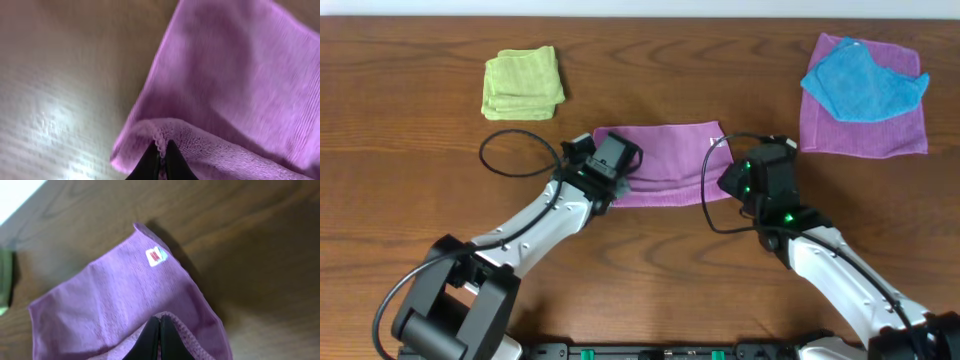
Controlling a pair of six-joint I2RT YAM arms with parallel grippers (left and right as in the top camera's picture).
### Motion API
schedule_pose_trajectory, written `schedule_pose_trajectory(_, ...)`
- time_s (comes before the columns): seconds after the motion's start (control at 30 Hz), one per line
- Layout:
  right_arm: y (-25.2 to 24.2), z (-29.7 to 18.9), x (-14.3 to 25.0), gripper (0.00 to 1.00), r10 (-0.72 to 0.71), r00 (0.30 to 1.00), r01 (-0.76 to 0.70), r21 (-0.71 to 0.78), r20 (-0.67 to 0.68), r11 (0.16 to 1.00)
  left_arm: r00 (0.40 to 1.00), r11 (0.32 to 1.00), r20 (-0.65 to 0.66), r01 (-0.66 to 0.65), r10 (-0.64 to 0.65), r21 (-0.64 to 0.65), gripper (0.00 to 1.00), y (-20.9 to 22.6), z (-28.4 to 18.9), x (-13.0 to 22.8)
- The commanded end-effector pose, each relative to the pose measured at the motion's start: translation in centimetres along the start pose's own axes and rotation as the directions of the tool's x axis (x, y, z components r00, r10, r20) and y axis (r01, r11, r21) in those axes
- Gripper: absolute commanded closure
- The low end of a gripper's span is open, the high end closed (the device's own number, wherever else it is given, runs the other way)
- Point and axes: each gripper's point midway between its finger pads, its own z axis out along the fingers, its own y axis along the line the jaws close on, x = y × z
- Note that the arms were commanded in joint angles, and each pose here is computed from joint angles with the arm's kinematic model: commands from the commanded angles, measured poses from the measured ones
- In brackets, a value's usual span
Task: Fold the cloth
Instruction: 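Lift the bottom edge and fold it up onto the top edge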
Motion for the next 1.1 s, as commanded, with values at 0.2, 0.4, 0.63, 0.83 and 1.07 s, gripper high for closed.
schedule_pose_trajectory(0.2, 0.9, 2.2, -1.1, 0.98, -0.007, 0.997, 0.009, -0.019, 0.071, 1.000, 0.995, 0.999, 0.101, 0.009, -0.013, 0.038, 0.94, -0.3, 0.3, -4.2)
schedule_pose_trajectory(0.4, 1.0, 2.9, -2.3, 0.98, -0.014, 0.990, 0.016, -0.016, 0.140, 1.000, 0.990, 0.995, 0.144, -0.009, -0.006, 0.100, 0.94, -2.0, 1.1, -5.2)
schedule_pose_trajectory(0.63, 1.9, 3.3, -3.0, 0.98, -0.045, 0.983, 0.054, -0.046, 0.179, 0.997, 0.986, 0.994, 0.169, -0.020, 0.001, 0.110, 0.94, -2.3, 1.4, -5.8)
schedule_pose_trajectory(0.83, 1.6, 4.5, -2.5, 0.98, -0.047, 0.984, 0.055, -0.042, 0.173, 0.998, 0.983, 0.996, 0.185, -0.026, 0.011, 0.080, 0.94, -1.7, 1.7, -6.2)
schedule_pose_trajectory(1.07, 2.1, 5.2, -2.9, 0.98, -0.039, 0.978, 0.054, -0.070, 0.203, 0.996, 0.979, 0.995, 0.202, -0.048, 0.028, 0.093, 0.94, -2.1, 2.4, -6.6)
